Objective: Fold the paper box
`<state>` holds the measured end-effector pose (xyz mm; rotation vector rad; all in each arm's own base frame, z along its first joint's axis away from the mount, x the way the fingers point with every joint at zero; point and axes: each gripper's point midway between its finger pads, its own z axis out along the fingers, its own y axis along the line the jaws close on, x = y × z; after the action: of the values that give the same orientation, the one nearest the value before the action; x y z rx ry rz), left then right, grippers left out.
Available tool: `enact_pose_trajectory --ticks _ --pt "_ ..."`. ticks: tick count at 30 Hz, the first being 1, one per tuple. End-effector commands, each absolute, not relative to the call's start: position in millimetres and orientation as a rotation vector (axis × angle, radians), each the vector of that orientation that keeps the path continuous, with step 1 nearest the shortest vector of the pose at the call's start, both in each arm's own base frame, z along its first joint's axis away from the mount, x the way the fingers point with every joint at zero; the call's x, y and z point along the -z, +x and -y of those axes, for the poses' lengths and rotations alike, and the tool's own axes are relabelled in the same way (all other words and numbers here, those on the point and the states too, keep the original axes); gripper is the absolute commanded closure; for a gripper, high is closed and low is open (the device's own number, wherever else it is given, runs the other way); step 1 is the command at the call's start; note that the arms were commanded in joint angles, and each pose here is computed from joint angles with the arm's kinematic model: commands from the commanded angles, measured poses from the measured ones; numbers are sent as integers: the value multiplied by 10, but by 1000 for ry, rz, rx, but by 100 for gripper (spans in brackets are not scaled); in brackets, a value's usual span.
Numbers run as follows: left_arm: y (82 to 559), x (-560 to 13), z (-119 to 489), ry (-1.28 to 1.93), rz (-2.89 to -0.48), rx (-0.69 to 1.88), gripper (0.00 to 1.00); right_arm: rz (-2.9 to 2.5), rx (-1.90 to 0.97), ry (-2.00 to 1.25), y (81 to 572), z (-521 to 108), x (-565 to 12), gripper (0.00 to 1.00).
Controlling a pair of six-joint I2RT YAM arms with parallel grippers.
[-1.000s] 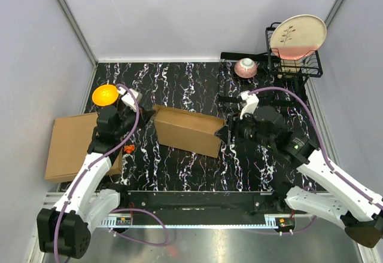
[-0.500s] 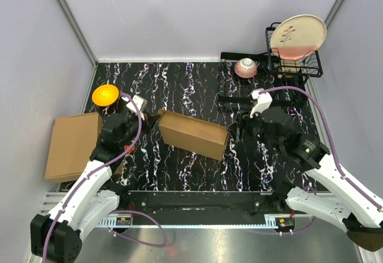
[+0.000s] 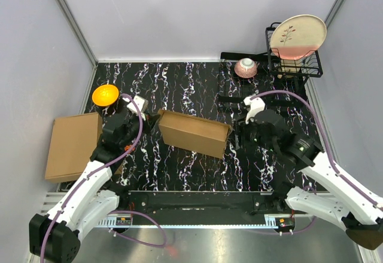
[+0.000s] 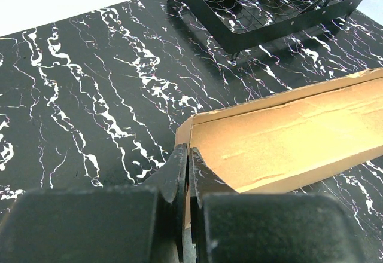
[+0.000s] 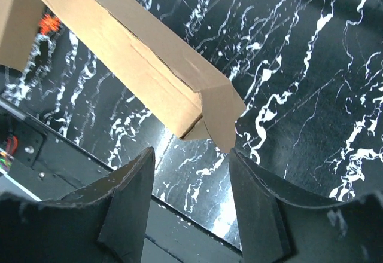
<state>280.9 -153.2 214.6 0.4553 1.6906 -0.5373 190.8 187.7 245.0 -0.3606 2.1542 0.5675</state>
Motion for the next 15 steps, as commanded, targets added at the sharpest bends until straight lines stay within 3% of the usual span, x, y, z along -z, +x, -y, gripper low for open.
enact_pose_trajectory --ticks 1,15 --pt "2846 -2223 1495 447 -1681 502 100 -2184 -579 -418 1893 -1961 -2314 43" --pt "2833 -2249 1529 454 -1680 515 100 -2113 -389 -328 2285 -1871 -2291 54"
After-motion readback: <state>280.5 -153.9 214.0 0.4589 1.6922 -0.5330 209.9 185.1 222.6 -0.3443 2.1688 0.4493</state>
